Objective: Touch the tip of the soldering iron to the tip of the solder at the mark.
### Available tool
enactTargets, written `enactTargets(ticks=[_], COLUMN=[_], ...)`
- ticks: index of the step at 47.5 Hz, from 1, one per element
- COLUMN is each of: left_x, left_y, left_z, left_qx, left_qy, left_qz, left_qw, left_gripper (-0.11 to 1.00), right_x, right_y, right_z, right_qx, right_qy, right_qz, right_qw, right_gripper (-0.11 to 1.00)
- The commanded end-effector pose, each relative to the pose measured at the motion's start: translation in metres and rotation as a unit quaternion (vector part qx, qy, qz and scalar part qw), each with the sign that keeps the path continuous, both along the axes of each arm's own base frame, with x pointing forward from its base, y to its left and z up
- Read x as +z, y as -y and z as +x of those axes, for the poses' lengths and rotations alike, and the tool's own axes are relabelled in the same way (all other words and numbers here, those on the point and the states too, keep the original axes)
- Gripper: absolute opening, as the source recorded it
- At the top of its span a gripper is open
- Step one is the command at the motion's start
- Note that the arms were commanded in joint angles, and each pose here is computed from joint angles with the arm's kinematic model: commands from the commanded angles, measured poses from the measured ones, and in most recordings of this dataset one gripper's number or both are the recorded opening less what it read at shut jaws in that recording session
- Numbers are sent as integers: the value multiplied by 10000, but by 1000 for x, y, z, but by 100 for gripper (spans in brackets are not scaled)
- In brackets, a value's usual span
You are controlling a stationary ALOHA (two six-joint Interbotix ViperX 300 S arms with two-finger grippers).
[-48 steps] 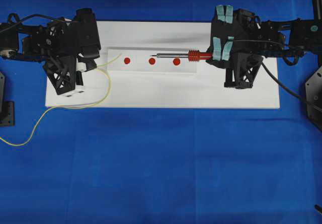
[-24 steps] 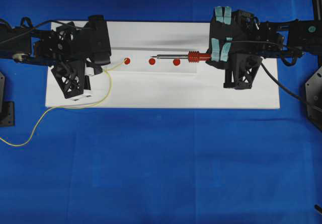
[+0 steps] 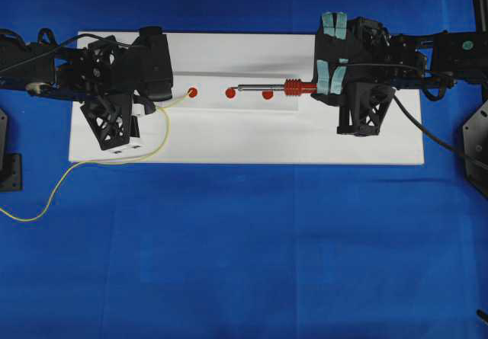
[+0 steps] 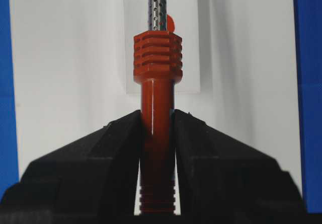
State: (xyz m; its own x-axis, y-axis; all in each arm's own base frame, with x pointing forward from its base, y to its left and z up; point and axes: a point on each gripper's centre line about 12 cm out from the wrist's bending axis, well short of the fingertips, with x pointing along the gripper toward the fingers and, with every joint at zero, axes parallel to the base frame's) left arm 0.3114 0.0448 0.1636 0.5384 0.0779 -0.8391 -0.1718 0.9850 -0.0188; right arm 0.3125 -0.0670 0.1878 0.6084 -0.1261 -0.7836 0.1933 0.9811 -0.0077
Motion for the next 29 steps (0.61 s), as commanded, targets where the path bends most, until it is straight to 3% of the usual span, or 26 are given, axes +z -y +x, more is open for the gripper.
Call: enactTargets(ticks=[1, 29], left_x=[10, 10], left_y=[-1, -1], left_z=[5, 5], left_qx=[-1, -1], left_qy=[158, 150], left_qz=[36, 35], left_qw=[9999, 9999], left_gripper=[1, 1], right_x=[13, -6], right_y=[3, 13], right_z=[10, 58], right_qx=[-9, 0], right_qy=[244, 5], right_qz=[-68, -15], right_qw=[9997, 10000], right_gripper=[6, 6])
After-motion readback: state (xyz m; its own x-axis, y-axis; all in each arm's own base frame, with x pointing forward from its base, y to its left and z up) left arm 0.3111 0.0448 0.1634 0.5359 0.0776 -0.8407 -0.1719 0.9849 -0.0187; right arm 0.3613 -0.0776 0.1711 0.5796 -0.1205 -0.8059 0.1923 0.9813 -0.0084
